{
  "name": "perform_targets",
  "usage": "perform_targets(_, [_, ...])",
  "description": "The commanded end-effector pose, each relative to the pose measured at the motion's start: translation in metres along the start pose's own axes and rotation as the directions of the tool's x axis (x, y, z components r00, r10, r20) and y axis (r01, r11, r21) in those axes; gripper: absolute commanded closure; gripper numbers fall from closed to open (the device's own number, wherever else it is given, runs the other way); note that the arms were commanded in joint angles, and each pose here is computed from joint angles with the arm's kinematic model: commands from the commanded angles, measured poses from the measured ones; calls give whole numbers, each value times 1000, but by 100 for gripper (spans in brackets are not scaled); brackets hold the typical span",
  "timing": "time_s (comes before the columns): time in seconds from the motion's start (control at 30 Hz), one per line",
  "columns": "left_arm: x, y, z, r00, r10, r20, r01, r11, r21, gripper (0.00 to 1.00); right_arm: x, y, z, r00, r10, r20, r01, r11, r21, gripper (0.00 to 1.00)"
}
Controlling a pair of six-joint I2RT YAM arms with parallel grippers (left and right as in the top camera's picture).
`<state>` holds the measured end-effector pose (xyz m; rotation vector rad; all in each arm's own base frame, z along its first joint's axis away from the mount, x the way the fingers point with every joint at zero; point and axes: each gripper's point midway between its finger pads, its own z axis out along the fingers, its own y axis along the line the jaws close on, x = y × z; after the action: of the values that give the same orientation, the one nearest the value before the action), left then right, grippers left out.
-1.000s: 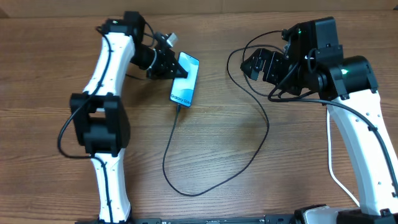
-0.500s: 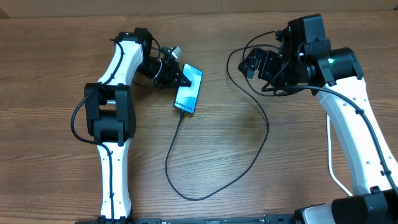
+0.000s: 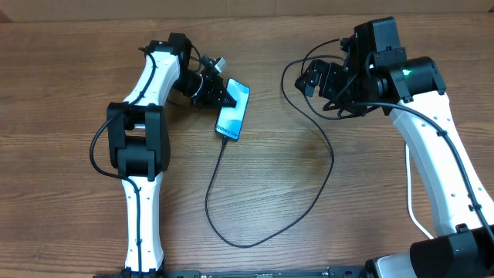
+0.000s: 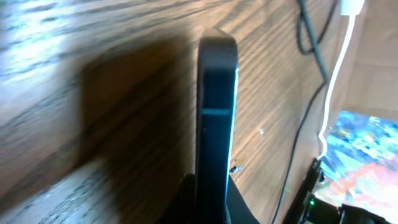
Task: Plug charger to phone and switch on socket
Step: 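Lower the phone onto the table and open the left gripper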
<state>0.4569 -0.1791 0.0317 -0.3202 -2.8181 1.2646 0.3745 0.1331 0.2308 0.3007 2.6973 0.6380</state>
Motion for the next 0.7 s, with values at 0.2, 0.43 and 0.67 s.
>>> perform_targets(0.2, [3, 9, 11, 999, -45, -28, 41, 992, -118, 95, -2, -3, 2, 1000, 6, 6, -6, 1000, 7, 0])
perform_targets(0.43, [4, 17, 11, 998, -58, -29, 53, 984, -173, 85, -1, -3, 2, 1000, 7, 3, -7, 1000, 9, 0])
perform_targets(0.67, [6, 34, 7, 997, -71, -32, 59, 961, -272, 76, 0, -4, 2, 1000, 8, -2, -8, 1000, 12, 0])
